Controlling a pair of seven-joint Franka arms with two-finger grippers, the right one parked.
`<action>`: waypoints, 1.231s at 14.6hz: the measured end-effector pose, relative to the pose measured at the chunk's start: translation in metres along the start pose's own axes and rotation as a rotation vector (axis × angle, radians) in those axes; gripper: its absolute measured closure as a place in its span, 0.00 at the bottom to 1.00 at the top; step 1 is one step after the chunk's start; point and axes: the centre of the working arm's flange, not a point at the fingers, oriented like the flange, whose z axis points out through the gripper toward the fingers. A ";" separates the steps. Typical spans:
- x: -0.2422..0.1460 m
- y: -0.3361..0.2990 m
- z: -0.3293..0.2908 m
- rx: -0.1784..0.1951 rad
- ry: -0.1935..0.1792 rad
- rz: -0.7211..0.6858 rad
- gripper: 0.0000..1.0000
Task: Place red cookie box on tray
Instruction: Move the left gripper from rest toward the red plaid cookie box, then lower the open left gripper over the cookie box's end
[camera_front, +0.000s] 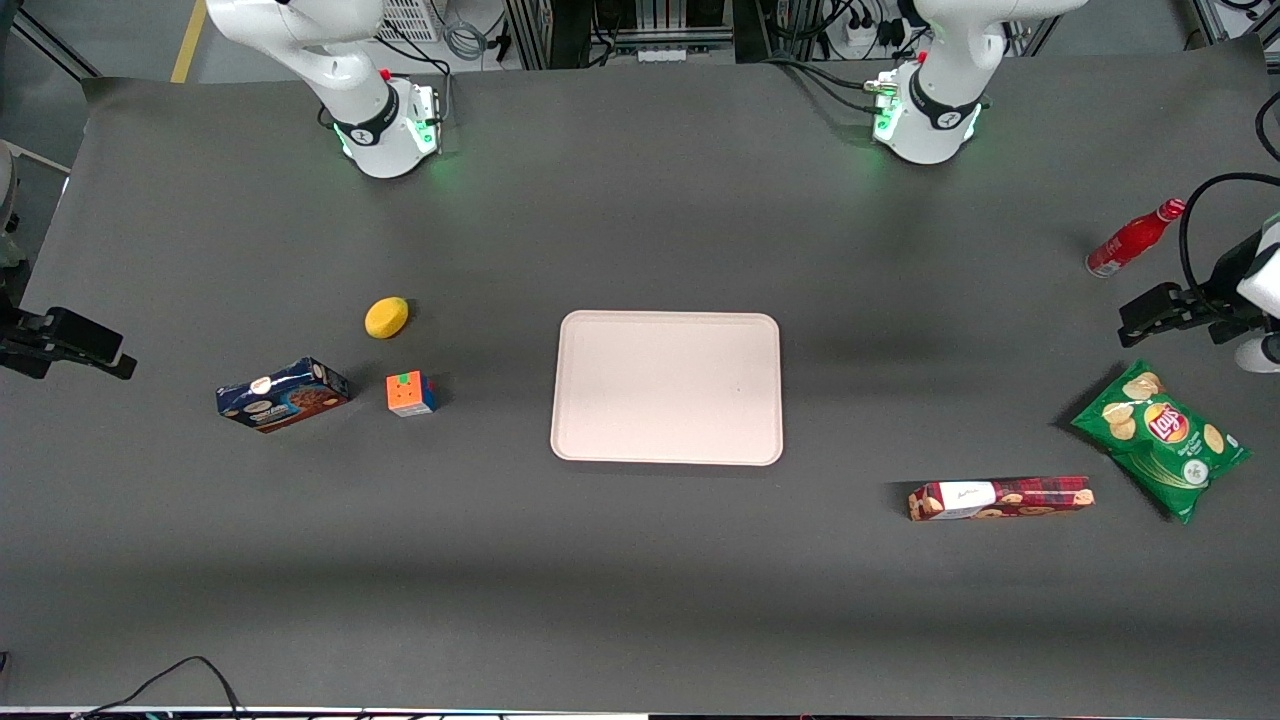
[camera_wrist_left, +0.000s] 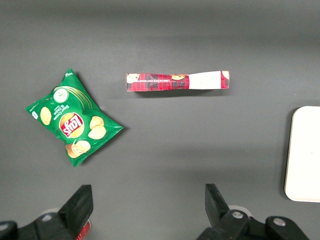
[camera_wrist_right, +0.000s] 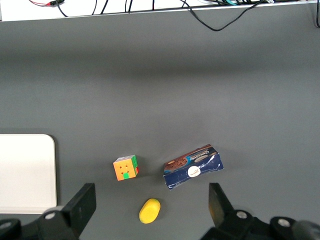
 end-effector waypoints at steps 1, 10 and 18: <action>0.001 0.001 0.001 0.000 -0.002 0.001 0.00; 0.004 0.029 0.011 -0.002 -0.043 0.139 0.00; 0.064 0.019 0.066 0.092 0.000 0.762 0.00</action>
